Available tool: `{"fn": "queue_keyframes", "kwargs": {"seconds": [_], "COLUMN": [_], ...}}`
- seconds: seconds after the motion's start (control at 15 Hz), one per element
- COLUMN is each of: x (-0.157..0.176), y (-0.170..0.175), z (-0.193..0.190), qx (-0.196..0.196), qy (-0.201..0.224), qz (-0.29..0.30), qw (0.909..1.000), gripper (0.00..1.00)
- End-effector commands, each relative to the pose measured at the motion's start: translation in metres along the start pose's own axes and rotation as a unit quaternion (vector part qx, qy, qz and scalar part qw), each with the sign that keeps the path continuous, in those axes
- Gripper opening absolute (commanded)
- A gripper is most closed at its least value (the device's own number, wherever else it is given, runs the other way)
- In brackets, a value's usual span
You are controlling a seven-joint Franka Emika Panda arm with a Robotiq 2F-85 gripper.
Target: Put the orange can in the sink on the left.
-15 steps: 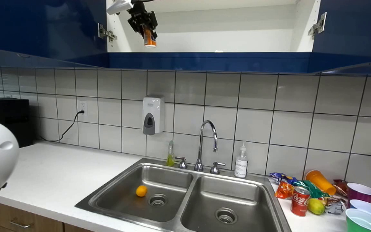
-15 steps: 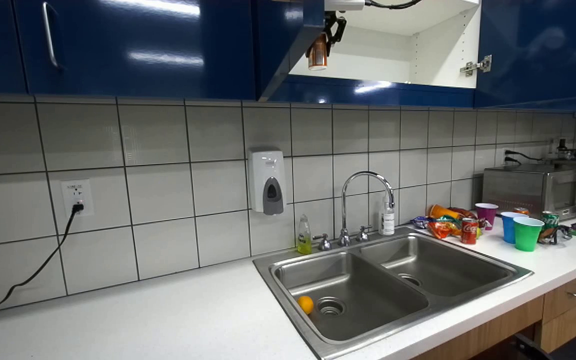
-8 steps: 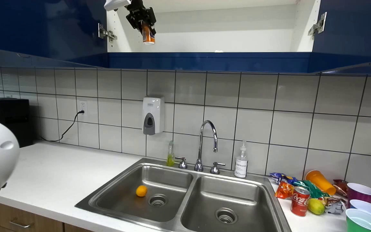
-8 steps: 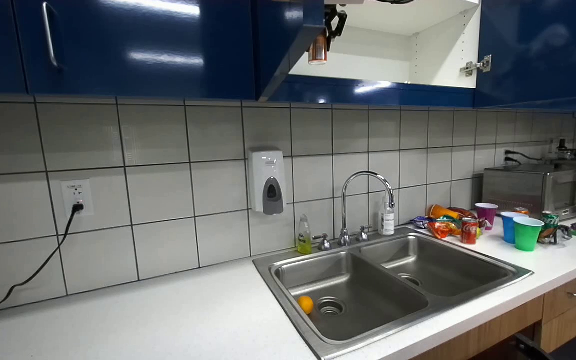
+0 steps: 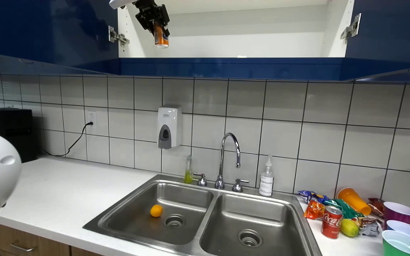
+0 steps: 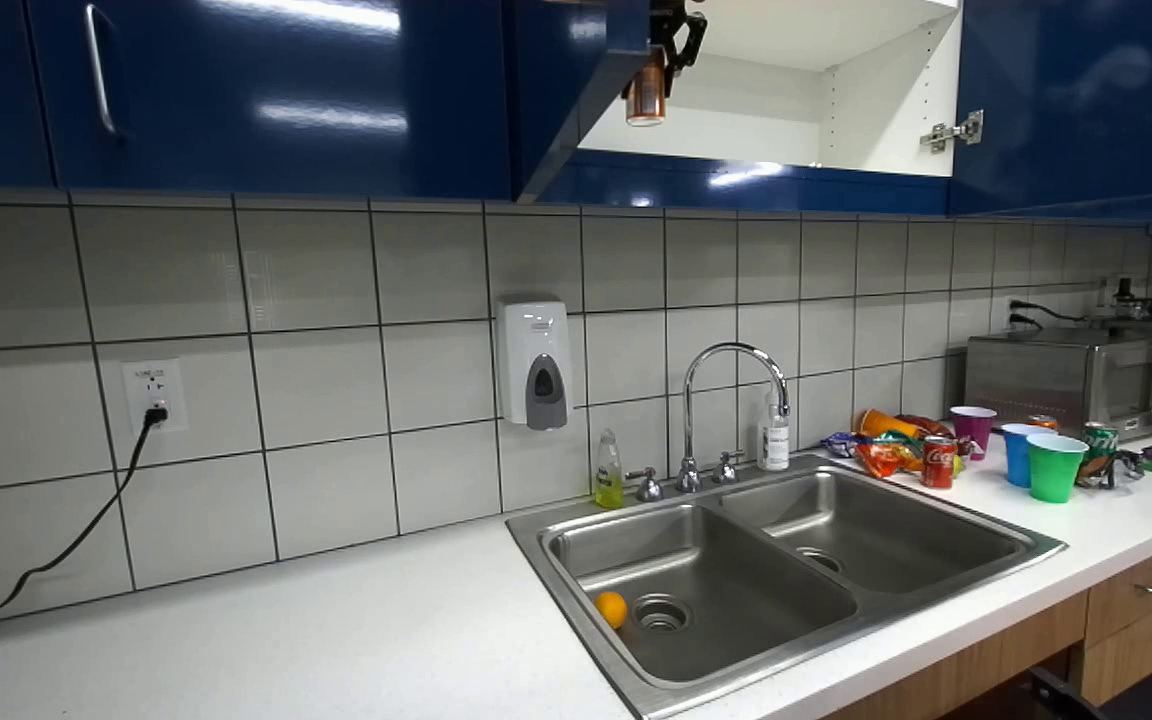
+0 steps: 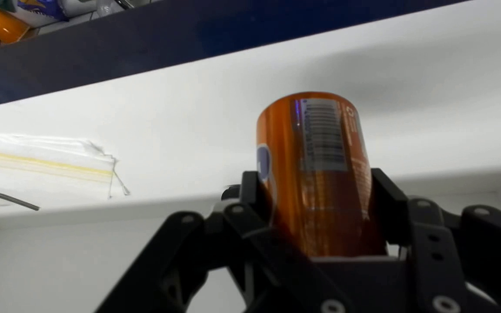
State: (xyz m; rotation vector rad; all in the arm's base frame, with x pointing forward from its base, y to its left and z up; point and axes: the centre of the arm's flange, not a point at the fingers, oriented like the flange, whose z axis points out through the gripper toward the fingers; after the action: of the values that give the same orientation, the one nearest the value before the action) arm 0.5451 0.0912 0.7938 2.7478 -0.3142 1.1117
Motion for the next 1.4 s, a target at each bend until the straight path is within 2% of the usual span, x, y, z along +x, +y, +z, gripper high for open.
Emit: {"fn": "queue_keyframes", "kwargs": {"seconds": [0.0, 0.47, 1.33], "x": [-0.027, -0.062, -0.127], "y": [0.007, 0.014, 0.023], "z": [-0.019, -0.036, -0.038], "qx": [-0.01, -0.013, -0.014], "qy": [0.002, -0.005, -0.046], "qz": [0.01, 0.01, 0.003], "qw": [0.9999, 0.9999, 0.9988], "gripper": [0.38, 0.38, 0.38]}}
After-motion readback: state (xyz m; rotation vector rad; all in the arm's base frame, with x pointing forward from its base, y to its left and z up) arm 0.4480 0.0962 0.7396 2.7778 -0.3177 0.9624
